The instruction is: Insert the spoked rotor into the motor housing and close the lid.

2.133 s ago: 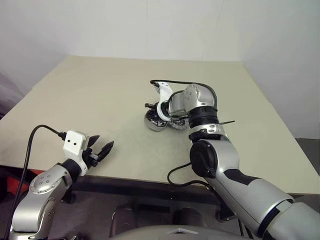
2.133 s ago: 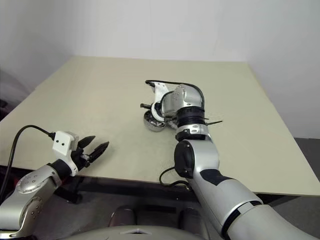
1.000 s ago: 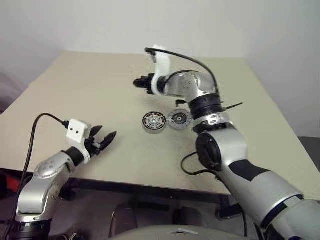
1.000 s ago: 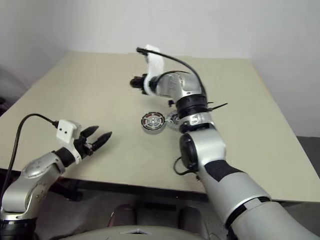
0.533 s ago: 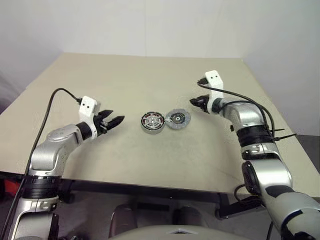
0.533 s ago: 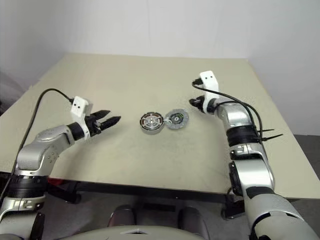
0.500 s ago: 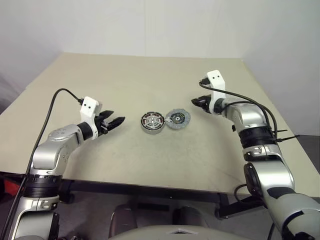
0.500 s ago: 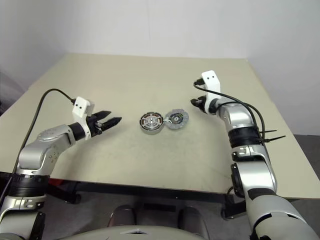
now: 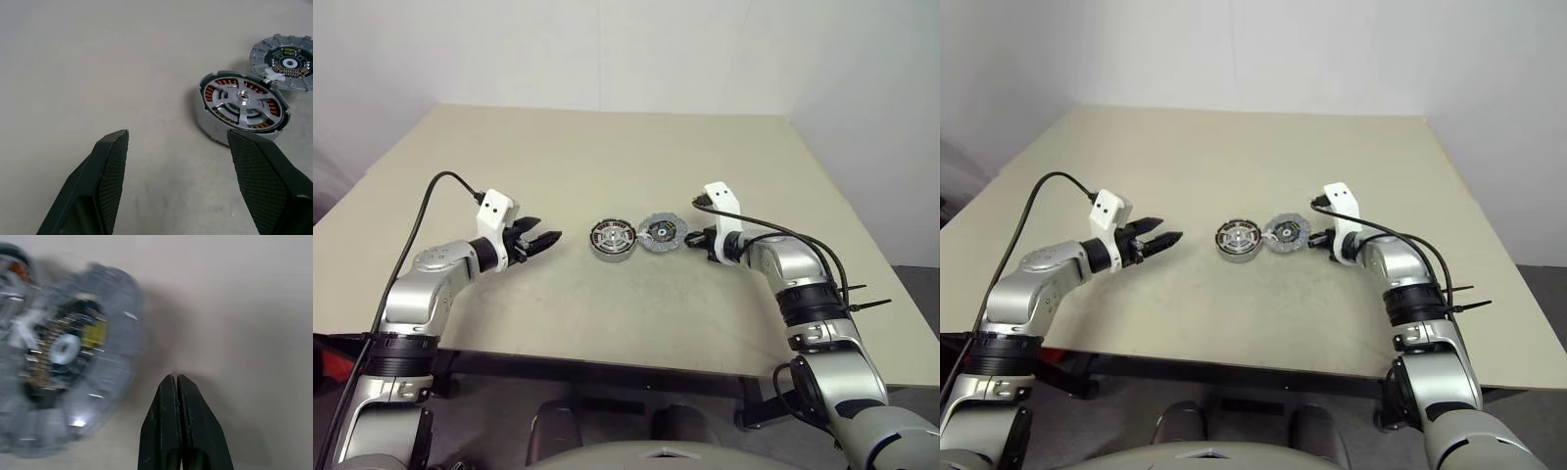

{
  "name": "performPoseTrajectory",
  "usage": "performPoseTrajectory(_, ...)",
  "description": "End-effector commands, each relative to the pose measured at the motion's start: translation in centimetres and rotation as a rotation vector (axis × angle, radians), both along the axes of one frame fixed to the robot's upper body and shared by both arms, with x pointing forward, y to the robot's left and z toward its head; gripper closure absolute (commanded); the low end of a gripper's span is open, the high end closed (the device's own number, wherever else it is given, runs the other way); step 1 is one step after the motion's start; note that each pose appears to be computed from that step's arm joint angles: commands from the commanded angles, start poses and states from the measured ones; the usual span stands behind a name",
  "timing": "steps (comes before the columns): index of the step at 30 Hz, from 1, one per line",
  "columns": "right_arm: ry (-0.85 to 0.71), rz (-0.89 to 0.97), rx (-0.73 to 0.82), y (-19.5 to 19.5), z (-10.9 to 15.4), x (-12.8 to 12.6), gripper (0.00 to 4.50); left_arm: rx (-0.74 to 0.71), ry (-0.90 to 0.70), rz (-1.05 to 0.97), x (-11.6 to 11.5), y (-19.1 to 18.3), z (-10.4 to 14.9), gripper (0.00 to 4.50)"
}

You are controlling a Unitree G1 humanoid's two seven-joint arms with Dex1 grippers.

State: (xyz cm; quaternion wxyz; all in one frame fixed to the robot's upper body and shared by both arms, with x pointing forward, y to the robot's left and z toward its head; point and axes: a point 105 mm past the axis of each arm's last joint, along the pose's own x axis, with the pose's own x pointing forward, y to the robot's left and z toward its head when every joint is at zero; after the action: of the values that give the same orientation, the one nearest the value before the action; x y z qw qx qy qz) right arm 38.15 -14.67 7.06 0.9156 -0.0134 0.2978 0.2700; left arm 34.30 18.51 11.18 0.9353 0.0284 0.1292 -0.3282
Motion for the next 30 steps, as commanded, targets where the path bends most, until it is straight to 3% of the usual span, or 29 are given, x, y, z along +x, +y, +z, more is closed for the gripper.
performPoseTrajectory(1, -0.064, 0.024, 0.106, 1.9, 3.3, 0.7, 4.46, 0.020, -0.064, -0.006, -0.1, 0.2, 1.5, 1.10)
performPoseTrajectory(7, -0.136, 0.233, 0.292, 6.9, 10.8, -0.7, 4.46, 0.026, -0.073, 0.014, -0.2, 0.7, 1.7, 1.10)
performPoseTrajectory(10, -0.161, 0.285, 0.306, 8.2, 12.2, -1.3, 4.46, 0.028, -0.076, 0.018, -0.2, 0.8, 1.8, 1.10)
performPoseTrajectory(14, -0.158, 0.331, 0.313, 9.7, 12.4, -1.8, 4.46, 0.028, -0.088, 0.027, -0.1, 0.8, 2.0, 1.10)
performPoseTrajectory(19, -0.134, 0.281, 0.252, 9.5, 10.1, -1.0, 4.46, 0.031, -0.100, 0.036, -0.1, 1.1, 2.4, 1.10)
performPoseTrajectory(23, -0.162, 0.233, 0.285, 8.4, 11.5, -0.2, 4.46, 0.034, -0.095, 0.040, -0.4, 1.3, 2.1, 1.10)
performPoseTrajectory(30, -0.248, 0.097, 0.176, 4.6, 12.3, 2.1, 4.46, 0.026, -0.087, 0.033, -0.4, 0.8, 1.7, 1.10)
